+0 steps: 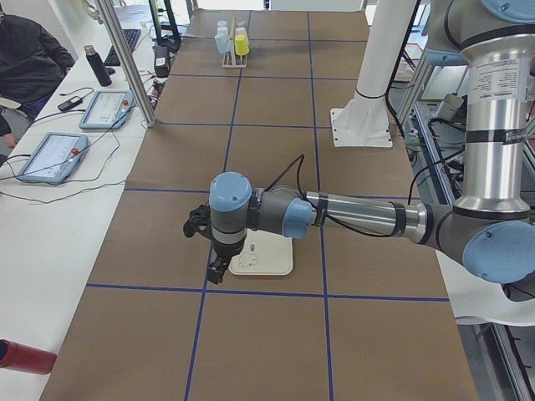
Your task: Transfer IKEA cup to right arm and place on rack
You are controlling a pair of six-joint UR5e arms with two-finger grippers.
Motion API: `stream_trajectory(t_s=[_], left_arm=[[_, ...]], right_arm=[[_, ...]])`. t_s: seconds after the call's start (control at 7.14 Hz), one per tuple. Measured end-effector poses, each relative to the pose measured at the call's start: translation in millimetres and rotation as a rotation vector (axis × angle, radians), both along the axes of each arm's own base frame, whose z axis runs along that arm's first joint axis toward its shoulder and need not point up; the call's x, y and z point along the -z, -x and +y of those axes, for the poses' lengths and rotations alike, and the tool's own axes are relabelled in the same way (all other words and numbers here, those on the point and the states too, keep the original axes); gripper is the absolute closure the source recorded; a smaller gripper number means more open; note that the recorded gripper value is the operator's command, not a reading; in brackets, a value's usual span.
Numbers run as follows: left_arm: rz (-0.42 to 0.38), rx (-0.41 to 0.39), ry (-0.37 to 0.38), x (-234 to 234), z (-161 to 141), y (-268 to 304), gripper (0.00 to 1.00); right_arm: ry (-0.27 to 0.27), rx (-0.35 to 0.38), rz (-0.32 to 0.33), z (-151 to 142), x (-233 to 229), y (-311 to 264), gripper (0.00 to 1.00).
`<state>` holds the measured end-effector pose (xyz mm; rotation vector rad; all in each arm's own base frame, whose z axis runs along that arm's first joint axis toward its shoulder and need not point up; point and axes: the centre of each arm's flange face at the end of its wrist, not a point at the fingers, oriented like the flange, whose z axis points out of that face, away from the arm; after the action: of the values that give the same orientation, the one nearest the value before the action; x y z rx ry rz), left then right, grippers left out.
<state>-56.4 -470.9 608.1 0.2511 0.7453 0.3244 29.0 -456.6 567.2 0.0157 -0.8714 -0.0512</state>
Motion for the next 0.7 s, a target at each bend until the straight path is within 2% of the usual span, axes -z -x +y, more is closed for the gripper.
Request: stream_trajectory(t_s=[0.42, 0.7], left_arm=[[0.001, 0.001, 0.008, -3, 3, 0, 0.00], [0.000, 0.003, 0.009, -4, 4, 1, 0.00]], right_arm=[[0.011, -0.002, 0.009, 2, -7, -1, 0.00], [0.038, -0.011, 0.030, 12, -24, -7, 0.00]])
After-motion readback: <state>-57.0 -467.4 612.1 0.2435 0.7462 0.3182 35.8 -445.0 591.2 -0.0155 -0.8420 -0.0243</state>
